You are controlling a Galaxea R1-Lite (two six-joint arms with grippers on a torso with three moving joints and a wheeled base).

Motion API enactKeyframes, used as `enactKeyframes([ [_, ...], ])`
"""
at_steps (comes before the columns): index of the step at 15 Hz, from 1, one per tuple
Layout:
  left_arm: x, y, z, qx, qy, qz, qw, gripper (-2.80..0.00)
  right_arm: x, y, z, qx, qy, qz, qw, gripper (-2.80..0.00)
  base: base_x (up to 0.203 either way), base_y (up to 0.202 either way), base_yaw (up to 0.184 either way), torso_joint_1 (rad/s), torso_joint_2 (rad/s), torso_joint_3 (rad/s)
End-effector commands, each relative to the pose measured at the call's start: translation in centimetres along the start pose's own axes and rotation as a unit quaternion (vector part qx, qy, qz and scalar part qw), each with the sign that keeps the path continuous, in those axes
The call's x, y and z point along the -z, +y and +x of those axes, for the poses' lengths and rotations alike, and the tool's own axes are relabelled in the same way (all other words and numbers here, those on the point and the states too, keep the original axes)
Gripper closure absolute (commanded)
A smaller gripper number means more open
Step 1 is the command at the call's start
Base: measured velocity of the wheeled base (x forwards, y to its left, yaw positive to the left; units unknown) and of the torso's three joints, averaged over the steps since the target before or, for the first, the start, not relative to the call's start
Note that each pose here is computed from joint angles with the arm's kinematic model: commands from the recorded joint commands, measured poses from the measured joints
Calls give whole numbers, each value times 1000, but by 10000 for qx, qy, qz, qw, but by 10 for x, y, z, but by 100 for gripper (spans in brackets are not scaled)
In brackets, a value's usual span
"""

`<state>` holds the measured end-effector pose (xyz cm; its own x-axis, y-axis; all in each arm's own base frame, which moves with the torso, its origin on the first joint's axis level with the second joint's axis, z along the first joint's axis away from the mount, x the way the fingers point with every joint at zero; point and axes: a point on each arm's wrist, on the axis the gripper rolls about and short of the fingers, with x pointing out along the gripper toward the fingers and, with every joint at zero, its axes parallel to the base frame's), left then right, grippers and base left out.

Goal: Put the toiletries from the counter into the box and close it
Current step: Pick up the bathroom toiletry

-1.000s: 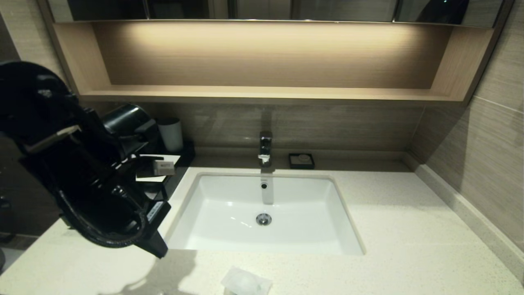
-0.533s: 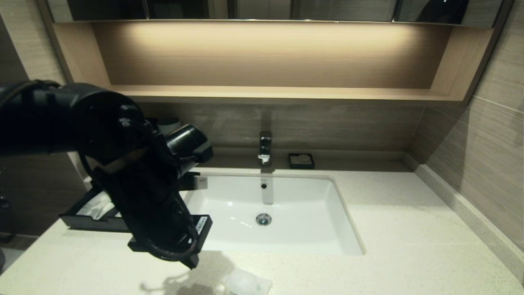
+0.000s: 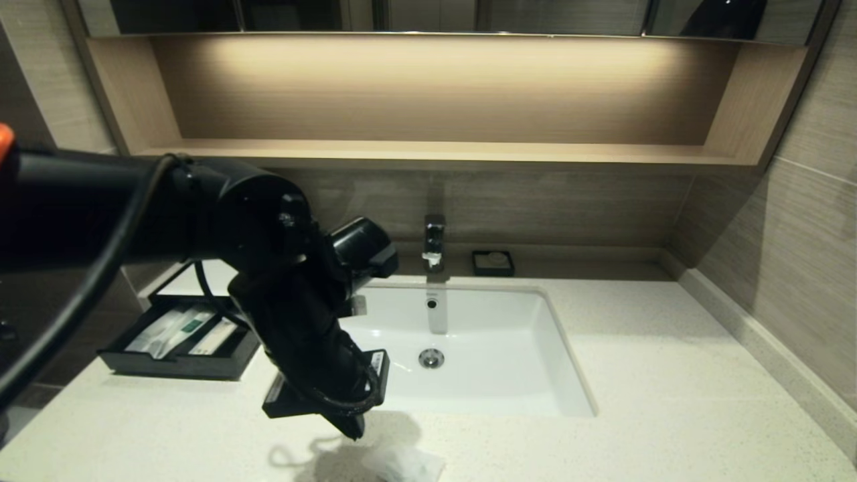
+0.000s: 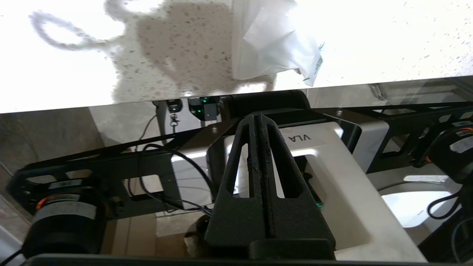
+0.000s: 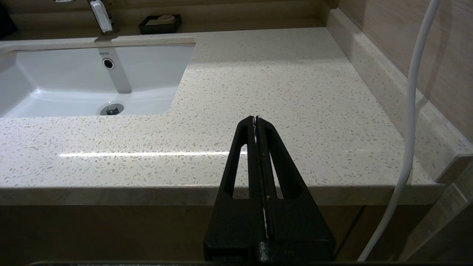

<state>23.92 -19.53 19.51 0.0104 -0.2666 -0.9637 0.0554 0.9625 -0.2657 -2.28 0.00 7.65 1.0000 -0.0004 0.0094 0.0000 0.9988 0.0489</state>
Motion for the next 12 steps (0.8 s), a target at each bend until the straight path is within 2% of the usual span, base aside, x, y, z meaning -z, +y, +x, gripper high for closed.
enactKeyframes([
  [1,-4,-3,13,-107,168,-126,9997,0,0,0,0,-2,9,1,10000,0,0,0,0,0,0,0],
  [6,-6,-5,21,-186,269,-269,9991,0,0,0,0,-2,1,1,10000,0,0,0,0,0,0,0],
  [12,-5,-3,25,-191,349,-284,9988,0,0,0,0,-2,9,1,10000,0,0,0,0,0,0,0],
])
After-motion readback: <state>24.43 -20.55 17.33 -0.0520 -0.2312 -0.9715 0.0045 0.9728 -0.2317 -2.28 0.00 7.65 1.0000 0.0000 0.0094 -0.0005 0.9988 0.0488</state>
